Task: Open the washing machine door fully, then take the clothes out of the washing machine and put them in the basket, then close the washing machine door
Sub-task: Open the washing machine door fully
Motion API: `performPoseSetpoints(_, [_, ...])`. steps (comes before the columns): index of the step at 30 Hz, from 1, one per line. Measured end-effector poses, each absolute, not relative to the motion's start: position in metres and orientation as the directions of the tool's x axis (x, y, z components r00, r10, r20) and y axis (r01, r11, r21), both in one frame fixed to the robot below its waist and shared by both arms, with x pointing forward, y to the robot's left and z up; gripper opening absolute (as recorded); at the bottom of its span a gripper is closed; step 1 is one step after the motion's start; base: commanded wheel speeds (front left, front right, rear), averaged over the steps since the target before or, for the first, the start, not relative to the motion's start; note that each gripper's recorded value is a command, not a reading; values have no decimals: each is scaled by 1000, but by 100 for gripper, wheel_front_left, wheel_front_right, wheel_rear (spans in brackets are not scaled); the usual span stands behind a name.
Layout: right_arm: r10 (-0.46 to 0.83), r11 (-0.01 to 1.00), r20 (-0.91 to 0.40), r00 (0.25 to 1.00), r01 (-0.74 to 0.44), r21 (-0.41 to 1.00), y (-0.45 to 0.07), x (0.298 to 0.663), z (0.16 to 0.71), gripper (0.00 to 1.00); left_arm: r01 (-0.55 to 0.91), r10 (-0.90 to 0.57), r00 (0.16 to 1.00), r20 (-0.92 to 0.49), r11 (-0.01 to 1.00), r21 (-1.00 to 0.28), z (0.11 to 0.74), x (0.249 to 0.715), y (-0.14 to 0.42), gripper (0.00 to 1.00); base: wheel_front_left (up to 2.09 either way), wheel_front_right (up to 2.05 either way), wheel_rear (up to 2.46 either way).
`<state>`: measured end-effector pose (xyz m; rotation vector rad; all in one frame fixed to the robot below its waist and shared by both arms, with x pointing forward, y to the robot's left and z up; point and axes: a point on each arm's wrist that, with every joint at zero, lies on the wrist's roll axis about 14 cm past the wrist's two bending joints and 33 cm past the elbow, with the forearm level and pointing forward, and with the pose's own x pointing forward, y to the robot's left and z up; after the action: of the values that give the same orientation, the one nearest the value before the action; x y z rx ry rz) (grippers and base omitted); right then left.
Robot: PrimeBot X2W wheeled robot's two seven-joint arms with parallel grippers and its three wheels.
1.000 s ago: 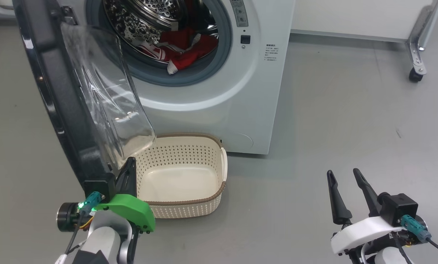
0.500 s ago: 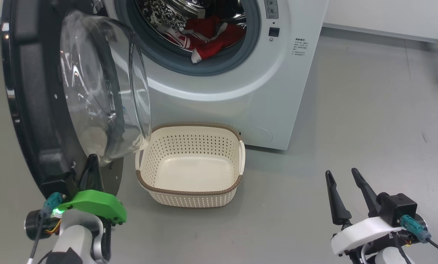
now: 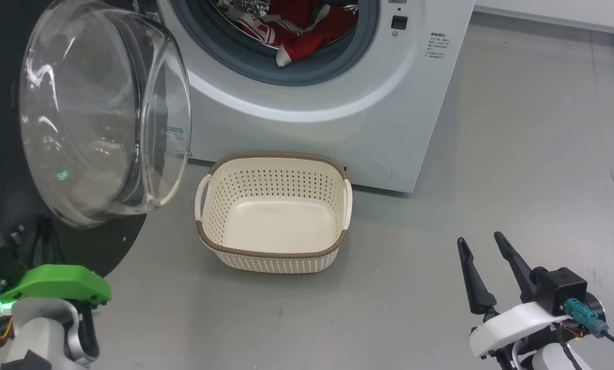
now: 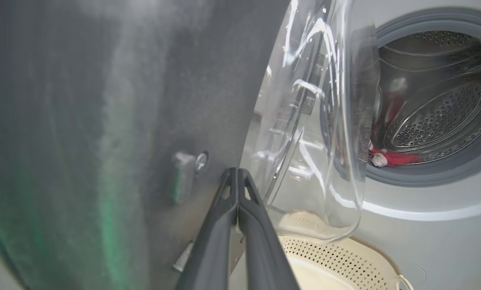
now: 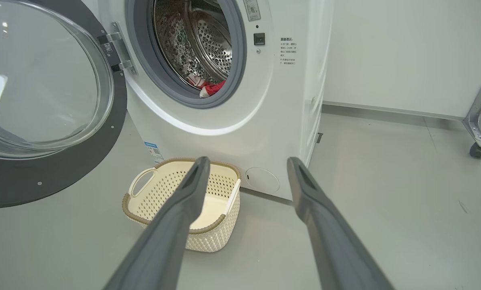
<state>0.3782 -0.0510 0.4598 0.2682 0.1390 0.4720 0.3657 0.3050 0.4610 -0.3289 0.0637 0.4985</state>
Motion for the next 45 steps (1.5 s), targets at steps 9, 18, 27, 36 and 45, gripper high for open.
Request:
performPoseSetpoints(9, [475,859,-105,874,-433,274,-54,384,447,100,-589,577,806,-130,767,-254,462,355,359,0,0,0,0])
performPoseSetpoints(18, [478,860,-130,869,-432,273,-60,395,437,100,-617,613,784,-100,751,-236,470,369,380,0,0,0,0])
performPoseSetpoints(27, [461,872,-152,874,-415,260,-72,409,428,100,-655,651,753,-95,726,-212,467,374,398,0,0,0,0])
performPoseSetpoints(36, [458,874,-171,872,-408,263,-76,416,418,100,-682,679,729,-93,706,-190,465,377,413,0,0,0,0])
performPoseSetpoints(45, [456,875,-160,875,-409,259,-77,420,422,100,-676,675,733,-82,712,-188,469,380,412,0,0,0,0])
